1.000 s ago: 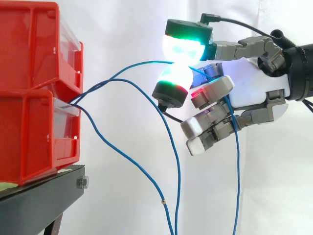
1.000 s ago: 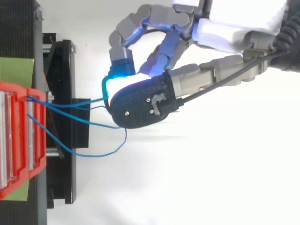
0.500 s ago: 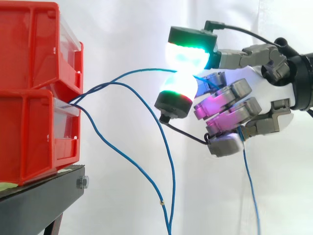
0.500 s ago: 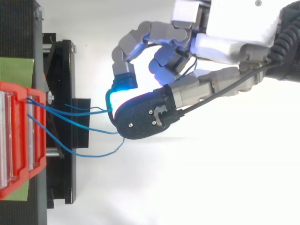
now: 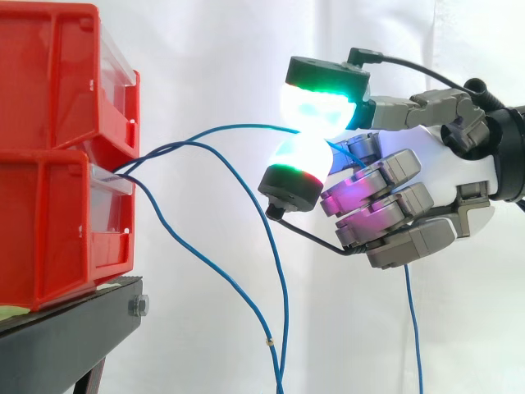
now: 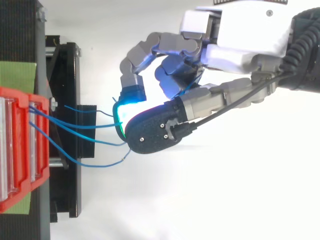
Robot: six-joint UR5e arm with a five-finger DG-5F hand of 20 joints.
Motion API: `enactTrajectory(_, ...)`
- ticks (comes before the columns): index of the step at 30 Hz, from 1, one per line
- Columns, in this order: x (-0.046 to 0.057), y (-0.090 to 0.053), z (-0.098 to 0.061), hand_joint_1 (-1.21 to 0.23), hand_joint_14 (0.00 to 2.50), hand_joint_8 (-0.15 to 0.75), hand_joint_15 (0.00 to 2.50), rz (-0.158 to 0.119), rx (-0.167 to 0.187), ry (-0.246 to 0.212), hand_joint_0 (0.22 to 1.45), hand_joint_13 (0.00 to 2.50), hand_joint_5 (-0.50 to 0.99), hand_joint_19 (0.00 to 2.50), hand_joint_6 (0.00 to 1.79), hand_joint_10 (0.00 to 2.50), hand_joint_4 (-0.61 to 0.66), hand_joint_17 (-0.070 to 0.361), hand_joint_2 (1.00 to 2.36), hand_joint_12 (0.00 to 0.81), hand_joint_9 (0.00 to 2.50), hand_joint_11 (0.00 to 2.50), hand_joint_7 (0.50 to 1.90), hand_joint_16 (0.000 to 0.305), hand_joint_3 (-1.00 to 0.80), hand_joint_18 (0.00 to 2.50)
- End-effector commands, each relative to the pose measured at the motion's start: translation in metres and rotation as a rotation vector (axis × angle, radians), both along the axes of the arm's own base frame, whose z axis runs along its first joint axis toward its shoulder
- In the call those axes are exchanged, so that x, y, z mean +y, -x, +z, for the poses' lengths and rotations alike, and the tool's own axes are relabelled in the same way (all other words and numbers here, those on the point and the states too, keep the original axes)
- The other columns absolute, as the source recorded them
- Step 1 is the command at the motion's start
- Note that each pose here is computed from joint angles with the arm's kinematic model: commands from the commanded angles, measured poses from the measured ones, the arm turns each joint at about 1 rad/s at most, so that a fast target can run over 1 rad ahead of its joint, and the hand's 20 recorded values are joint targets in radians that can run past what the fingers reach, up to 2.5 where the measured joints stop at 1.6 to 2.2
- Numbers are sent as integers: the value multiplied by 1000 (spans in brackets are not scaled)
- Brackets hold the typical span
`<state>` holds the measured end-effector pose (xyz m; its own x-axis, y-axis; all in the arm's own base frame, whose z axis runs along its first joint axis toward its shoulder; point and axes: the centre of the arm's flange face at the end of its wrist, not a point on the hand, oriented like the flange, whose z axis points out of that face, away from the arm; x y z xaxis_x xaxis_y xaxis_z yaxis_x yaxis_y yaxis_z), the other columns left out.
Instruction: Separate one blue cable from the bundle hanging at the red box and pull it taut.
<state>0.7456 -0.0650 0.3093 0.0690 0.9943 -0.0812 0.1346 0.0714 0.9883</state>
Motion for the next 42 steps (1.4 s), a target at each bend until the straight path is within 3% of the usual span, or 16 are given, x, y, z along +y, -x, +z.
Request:
enactTrajectory(1, 1, 0, 0, -735, 2500, 325, 1374, 2, 0, 1, 691, 743, -164, 2202, 962, 2500, 56, 77, 1021, 366, 700, 1200, 1026, 34, -197, 1389)
enactTrajectory(42, -1, 1, -1, -711, 2500, 346, 1357, -3, 5, 5, 700, 723, -165, 2123, 971, 2500, 78, 81, 1021, 377, 635, 1140, 1024, 36, -193, 1362)
